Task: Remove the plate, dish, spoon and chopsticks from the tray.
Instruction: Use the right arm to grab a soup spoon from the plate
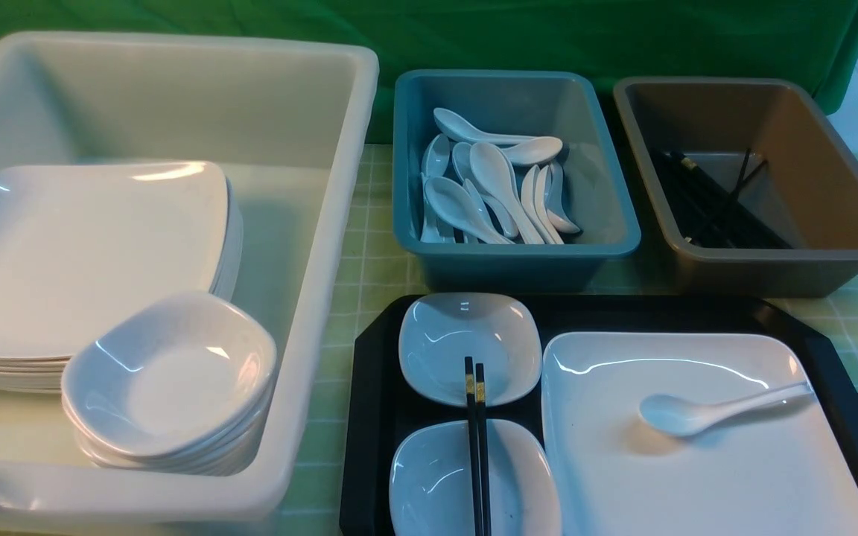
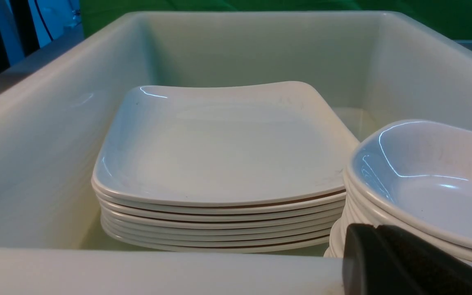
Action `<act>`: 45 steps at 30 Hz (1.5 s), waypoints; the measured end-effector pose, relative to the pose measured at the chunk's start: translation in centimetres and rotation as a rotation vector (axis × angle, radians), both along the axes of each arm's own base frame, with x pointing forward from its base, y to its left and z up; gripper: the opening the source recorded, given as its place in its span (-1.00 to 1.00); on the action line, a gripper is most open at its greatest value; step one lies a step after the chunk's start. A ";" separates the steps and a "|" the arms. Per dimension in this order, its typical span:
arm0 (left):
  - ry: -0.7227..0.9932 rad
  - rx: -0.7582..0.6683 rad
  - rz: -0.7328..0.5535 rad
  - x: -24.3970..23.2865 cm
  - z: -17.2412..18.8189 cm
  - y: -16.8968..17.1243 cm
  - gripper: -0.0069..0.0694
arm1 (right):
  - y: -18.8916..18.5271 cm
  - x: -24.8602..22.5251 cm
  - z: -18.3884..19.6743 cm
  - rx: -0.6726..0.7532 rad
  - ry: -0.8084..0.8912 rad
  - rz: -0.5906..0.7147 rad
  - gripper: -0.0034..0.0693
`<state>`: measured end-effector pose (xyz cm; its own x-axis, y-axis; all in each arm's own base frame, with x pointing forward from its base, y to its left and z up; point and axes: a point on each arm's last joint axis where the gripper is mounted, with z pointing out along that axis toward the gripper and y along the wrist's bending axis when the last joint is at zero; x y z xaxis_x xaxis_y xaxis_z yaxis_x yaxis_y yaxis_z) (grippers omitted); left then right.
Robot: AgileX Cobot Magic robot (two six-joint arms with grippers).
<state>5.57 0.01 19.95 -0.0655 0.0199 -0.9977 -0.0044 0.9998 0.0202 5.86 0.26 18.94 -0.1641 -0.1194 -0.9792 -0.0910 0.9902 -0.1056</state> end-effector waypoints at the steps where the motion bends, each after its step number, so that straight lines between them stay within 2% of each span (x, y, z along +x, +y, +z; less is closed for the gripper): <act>1: 0.000 0.000 0.000 0.0 0.0 0.0 -0.82 | 0.0 0.0 0.0 -0.016 -0.001 0.003 -0.25; 12: 0.000 0.001 0.000 0.0 0.0 0.0 -0.82 | 0.1 0.0 0.2 -0.040 -0.030 0.013 -0.25; 14: 0.000 0.001 0.000 0.0 0.0 0.0 -0.82 | 0.2 0.1 0.5 0.114 -0.049 0.007 -0.25; 17: 0.000 0.001 0.000 0.0 0.0 0.0 -0.82 | 0.4 0.1 0.8 0.523 -0.034 -0.023 -0.25; 19: 0.000 0.001 0.000 0.0 0.0 0.0 -0.82 | 0.5 0.1 0.8 0.716 -0.019 -0.042 -0.25; 22: 0.000 0.001 0.000 0.0 0.0 0.0 -0.82 | 0.5 0.1 0.9 0.835 -0.009 -0.054 -0.25; 36: 0.000 0.003 -0.001 0.0 0.0 0.0 -0.82 | 0.5 0.1 1.2 0.894 -0.032 -0.047 -0.29; 39: 0.000 0.003 -0.001 0.0 0.0 0.0 -0.82 | 0.5 0.0 2.3 0.867 -0.076 -0.025 -0.42; 45: 0.000 0.003 -0.001 0.0 0.0 0.0 -0.82 | 0.4 -0.6 8.4 0.650 -0.222 0.035 -0.85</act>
<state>5.57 0.00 19.95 -0.0655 0.0231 -0.9976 -0.0034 0.9997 0.0234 5.26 0.68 27.30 0.0417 0.5020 -0.8639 -0.1693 0.8557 0.4891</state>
